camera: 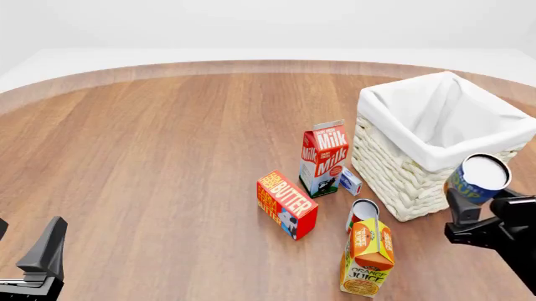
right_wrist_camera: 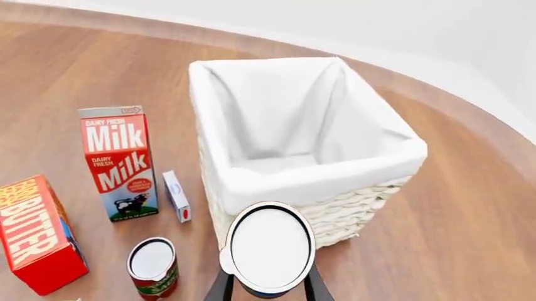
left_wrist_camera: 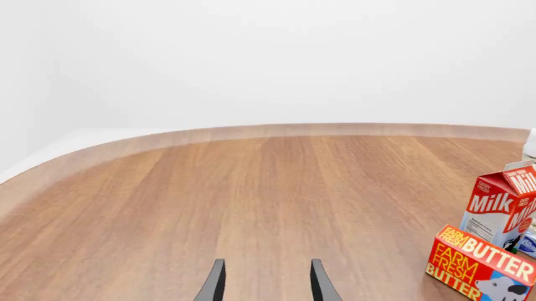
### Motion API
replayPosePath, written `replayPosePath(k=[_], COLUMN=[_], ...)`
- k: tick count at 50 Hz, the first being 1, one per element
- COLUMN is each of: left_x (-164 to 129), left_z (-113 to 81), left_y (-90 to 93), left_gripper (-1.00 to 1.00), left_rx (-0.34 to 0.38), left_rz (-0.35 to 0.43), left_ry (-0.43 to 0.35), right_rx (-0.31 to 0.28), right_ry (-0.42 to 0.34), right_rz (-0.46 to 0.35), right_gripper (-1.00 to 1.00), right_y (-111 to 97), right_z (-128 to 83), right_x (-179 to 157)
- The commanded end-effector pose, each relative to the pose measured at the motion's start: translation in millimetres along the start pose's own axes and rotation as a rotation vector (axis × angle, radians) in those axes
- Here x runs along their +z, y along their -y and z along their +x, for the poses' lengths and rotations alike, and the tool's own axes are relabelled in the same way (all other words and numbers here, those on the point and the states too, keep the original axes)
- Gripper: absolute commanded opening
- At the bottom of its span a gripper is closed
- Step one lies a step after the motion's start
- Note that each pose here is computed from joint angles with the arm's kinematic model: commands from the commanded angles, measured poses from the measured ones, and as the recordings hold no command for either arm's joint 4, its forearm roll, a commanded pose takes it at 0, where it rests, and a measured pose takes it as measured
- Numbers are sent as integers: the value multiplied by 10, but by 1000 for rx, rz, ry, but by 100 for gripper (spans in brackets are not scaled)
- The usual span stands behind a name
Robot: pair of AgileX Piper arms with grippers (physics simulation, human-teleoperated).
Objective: Pick up the alphabet soup, and put it in the basket.
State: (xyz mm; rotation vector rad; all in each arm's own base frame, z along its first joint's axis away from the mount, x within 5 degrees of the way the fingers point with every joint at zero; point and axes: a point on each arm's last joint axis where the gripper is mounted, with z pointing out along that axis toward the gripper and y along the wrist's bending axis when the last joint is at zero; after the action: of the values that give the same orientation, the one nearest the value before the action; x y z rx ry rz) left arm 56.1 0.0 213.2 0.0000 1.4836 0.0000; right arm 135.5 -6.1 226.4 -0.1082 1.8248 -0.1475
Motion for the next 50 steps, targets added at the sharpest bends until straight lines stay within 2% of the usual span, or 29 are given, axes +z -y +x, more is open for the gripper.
replayPosePath(k=[1, 17, 20, 25, 42, 44, 50], left_x=[0, 0, 0, 0, 0, 0, 0], left_z=[0, 0, 0, 0, 0, 0, 0], left_y=[0, 0, 0, 0, 0, 0, 0], left_gripper=[100, 100, 100, 100, 100, 100, 100], left_rx=[0, 0, 0, 0, 0, 0, 0], left_rz=[0, 0, 0, 0, 0, 0, 0], left_ry=[0, 0, 0, 0, 0, 0, 0], right_rx=[-6, -5, 22, 6, 7, -23, -6], right_ry=[34, 59, 64, 69, 85, 79, 85], right_rz=[14, 21, 18, 15, 39, 55, 52], right_gripper=[-100, -100, -100, -100, -100, -100, -100], right_y=[47, 85, 91, 98, 174, 196, 207], right_z=[-219, -426, -485, -564, -848, -845, -941], right_x=[-70, -169, -188, -186, -258, -250, -262])
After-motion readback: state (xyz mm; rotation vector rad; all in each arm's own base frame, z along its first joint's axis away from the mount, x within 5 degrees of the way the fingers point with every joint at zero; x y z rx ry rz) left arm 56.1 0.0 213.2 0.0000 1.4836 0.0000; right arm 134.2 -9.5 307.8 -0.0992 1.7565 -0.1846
